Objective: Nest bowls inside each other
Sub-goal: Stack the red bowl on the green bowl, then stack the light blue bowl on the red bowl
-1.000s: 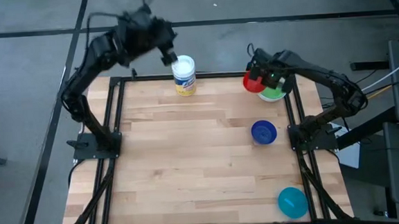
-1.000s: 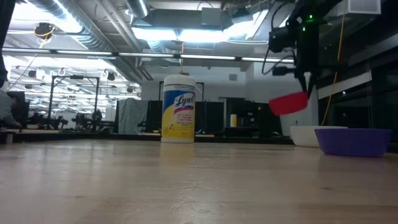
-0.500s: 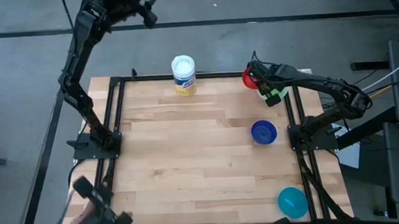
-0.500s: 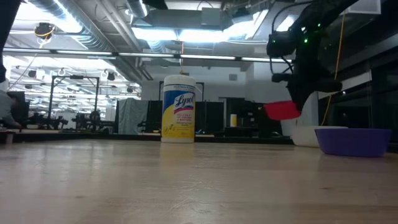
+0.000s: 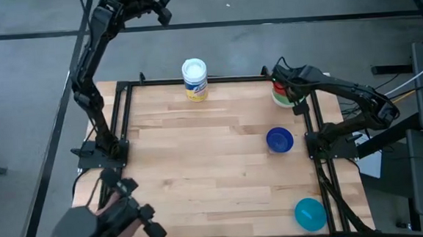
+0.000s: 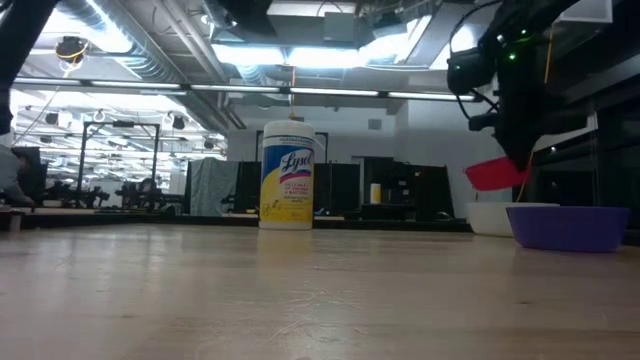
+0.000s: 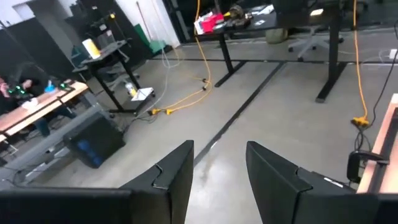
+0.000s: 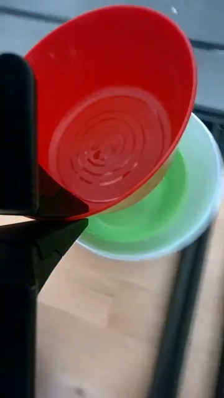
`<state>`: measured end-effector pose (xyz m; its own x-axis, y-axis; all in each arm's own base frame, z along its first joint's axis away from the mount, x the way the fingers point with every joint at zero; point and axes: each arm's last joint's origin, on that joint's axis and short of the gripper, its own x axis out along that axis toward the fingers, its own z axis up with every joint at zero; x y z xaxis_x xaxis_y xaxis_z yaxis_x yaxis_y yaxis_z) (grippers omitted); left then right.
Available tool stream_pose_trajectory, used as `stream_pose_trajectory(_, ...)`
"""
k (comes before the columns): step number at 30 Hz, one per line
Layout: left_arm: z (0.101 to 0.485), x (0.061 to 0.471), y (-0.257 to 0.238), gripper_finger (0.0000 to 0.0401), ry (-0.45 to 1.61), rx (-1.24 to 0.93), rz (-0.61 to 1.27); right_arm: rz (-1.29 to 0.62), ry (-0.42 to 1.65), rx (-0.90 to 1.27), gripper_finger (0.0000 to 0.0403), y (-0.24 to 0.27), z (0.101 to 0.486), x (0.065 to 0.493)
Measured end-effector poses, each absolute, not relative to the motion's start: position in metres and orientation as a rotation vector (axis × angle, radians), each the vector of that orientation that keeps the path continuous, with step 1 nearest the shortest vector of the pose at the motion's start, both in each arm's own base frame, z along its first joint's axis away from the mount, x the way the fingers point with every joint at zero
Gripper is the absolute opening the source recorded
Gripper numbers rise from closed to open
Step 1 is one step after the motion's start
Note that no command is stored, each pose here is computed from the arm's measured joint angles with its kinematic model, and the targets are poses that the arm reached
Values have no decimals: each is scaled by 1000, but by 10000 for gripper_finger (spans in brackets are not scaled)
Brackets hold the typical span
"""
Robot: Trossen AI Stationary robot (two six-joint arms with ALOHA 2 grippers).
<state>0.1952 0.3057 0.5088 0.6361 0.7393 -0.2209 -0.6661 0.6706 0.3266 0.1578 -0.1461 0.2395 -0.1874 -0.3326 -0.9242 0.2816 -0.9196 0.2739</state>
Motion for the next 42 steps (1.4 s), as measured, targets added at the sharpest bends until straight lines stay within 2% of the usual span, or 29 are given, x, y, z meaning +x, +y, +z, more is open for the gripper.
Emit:
stream_pose_trajectory(5, 500, 204, 315, 143, 361, 218, 797, -2198, -52, 1687, 0, -147, 233, 149)
stream_pose_trajectory(12, 491, 211, 324, 143, 377, 220, 792, -2127, -61, 1779, 0, -137, 195, 145)
stream_pose_trajectory(16, 490, 213, 328, 143, 365, 228, 794, -2139, -50, 1760, 1, -135, 193, 144)
stream_pose_trajectory(20, 489, 214, 329, 143, 364, 225, 794, -2136, -98, 1756, 18, -137, 195, 143)
stream_pose_trajectory(27, 488, 214, 329, 143, 365, 227, 788, -2085, -166, 1645, 80, -140, 199, 145)
stream_pose_trajectory(36, 488, 215, 329, 143, 362, 220, 788, -2013, -236, 1637, 204, -138, 212, 141)
stream_pose_trajectory(42, 488, 215, 329, 143, 354, 211, 774, -1823, -257, 1631, 260, -131, 227, 147)
